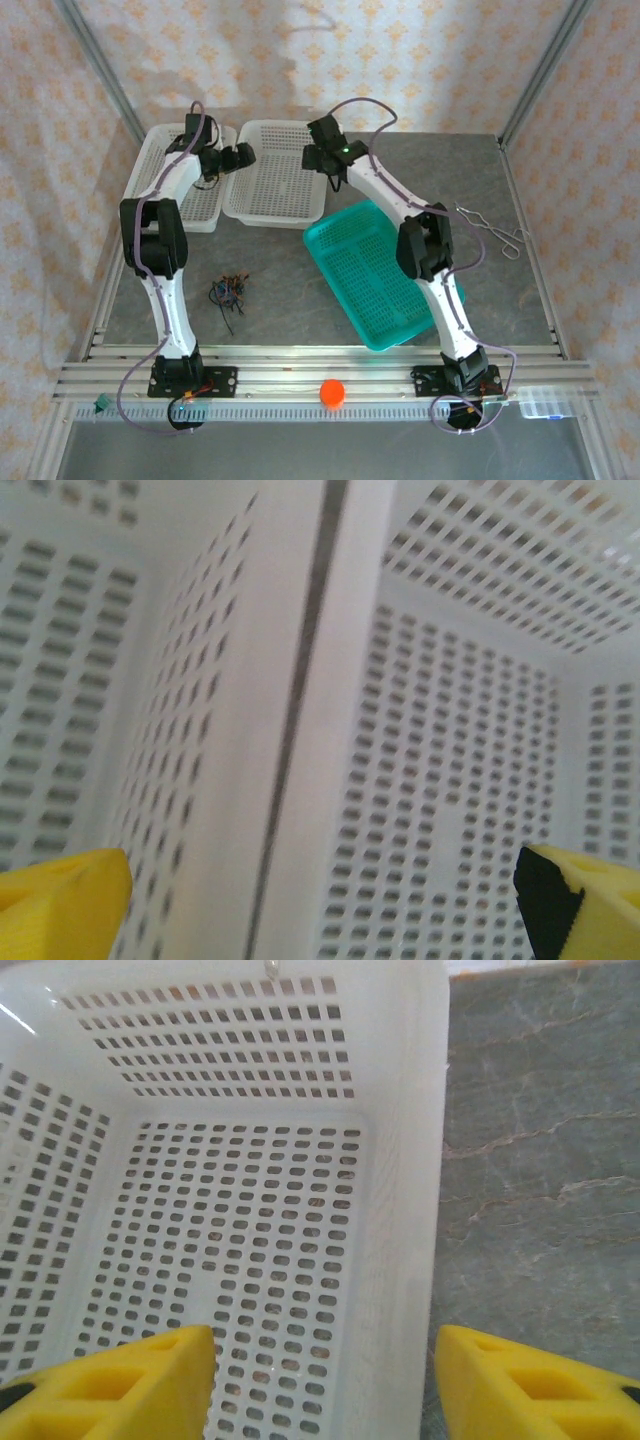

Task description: Untangle the cables

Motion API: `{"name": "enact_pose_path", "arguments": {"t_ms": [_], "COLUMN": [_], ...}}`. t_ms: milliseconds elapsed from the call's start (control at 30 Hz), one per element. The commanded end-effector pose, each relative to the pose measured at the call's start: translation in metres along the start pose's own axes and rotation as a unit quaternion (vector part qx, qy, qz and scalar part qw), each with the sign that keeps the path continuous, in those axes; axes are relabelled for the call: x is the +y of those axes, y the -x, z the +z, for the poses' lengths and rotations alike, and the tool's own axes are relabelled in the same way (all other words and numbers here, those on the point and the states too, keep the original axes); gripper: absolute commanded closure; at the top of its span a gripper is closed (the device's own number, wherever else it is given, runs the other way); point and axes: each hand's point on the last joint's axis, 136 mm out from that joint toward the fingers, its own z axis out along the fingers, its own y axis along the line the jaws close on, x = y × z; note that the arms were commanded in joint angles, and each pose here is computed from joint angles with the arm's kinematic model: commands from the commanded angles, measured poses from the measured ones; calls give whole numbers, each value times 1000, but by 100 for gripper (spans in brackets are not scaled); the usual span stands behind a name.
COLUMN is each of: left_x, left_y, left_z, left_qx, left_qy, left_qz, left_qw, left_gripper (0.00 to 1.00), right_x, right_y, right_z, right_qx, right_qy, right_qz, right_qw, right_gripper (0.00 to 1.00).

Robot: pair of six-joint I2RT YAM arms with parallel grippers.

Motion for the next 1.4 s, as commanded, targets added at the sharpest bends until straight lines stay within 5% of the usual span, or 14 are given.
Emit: {"name": "enact_pose_path", "arguments": {"t_ms": [0, 367, 733, 1033, 1367], "left_x": [3, -49, -70, -71, -78], "left_y": [14, -22, -68, -65, -65], "left_z": [-42, -139, -177, -174, -162], "left_qx": [-52, -174, -213, -206, -193], "left_qy": [41, -8, -52, -49, -66], "left_qz": [23, 50, 21, 25, 16], "left_qw": [998, 983, 975, 977, 979], "left_gripper": [1, 1, 1, 1, 1], "right_x": [7, -16, 2, -26, -38], "right_y": [28, -122, -256, -294, -309], "right_z": [-76, -178, -205, -195, -188], "right_qx": [-45, 79, 216, 252, 261], "right_qy": [19, 40, 66, -38, -70], "right_qz": [-37, -123, -179, -206, -172], "right_qw": [998, 988, 958, 945, 947], "right_gripper": [39, 46, 45, 47, 64]}}
